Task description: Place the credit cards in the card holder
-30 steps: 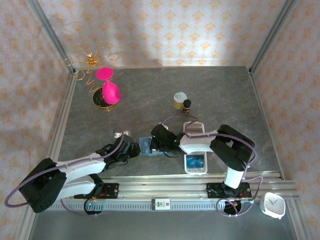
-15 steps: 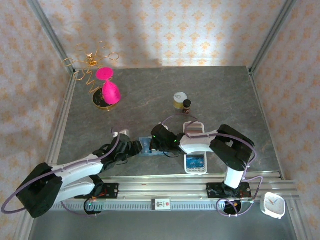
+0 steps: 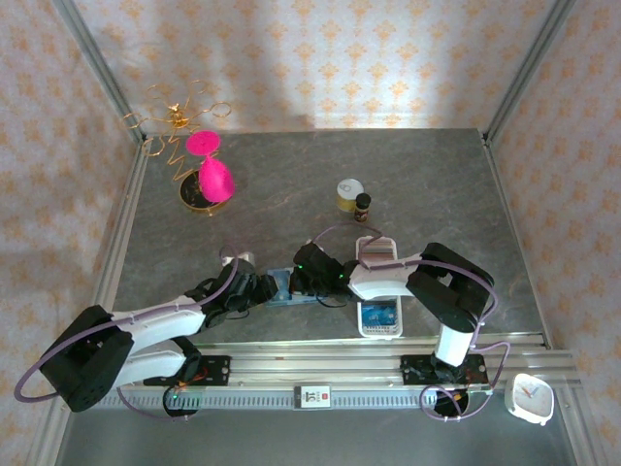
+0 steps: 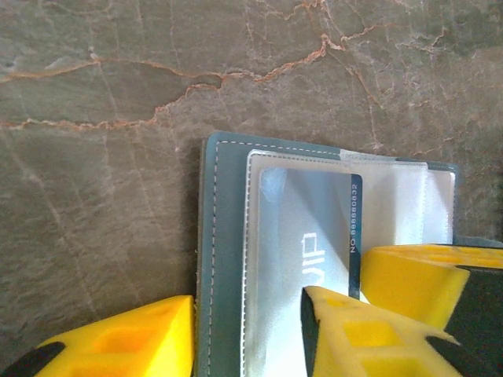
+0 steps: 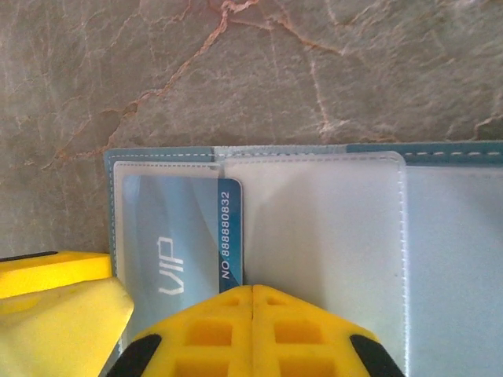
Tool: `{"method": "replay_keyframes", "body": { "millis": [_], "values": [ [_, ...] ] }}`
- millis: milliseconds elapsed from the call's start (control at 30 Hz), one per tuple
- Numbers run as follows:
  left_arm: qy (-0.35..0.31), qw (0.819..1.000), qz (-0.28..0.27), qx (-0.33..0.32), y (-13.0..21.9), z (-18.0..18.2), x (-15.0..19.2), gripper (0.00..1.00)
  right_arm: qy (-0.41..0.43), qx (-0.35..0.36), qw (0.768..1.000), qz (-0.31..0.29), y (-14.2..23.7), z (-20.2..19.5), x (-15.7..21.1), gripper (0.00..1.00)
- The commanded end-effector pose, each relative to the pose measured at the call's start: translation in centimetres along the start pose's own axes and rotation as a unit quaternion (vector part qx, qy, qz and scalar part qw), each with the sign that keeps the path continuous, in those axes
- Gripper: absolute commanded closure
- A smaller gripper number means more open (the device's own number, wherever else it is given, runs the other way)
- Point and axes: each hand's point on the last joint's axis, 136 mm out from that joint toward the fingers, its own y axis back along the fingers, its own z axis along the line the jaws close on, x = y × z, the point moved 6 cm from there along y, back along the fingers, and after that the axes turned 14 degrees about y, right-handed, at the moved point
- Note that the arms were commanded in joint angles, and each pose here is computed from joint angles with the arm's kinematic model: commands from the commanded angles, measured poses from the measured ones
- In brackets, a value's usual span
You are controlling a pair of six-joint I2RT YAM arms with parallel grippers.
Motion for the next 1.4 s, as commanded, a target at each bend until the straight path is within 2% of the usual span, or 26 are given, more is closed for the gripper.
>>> {"method": "replay_keyframes", "body": {
  "millis": [0, 333, 500, 700, 867, 1233, 1367],
  "values": [
    [-0.012, 0.999, 0.036, 0.017, -0.7, -0.5, 0.8, 0.64, 0.004, -0.024, 1.000, -0.007, 0.6, 0.8, 0.0, 1.00],
    [-0.025, 0.998, 0.052, 0.005, -1.4, -0.2, 1.1, 0.72, 0.016, -0.049, 0.999, -0.015, 1.3, 1.8, -0.4, 0.99],
    [-0.039, 0.998, 0.044, -0.035, -1.6, 0.8, 0.9, 0.75, 0.018, -0.032, 0.999, -0.030, 2.2, 1.7, -0.9, 0.97],
    [-0.056, 0.994, 0.046, -0.080, -1.9, 2.2, 1.0, 0.77, 0.010, 0.015, 0.999, -0.050, 3.9, 0.7, -1.4, 0.90],
    [-0.064, 0.992, 0.050, -0.093, -2.1, 2.5, 1.1, 0.78, -0.009, 0.052, 0.997, -0.048, 4.6, -0.9, -0.8, 0.84],
    [-0.069, 0.992, 0.050, -0.095, -2.1, 2.3, 1.0, 0.79, -0.037, 0.059, 0.997, -0.027, 4.1, -2.6, 0.5, 0.70],
    [-0.070, 0.992, 0.050, -0.097, -2.1, 2.4, 1.0, 0.79, -0.040, 0.059, 0.997, -0.022, 3.8, -2.7, 0.7, 0.69]
  ]
}}
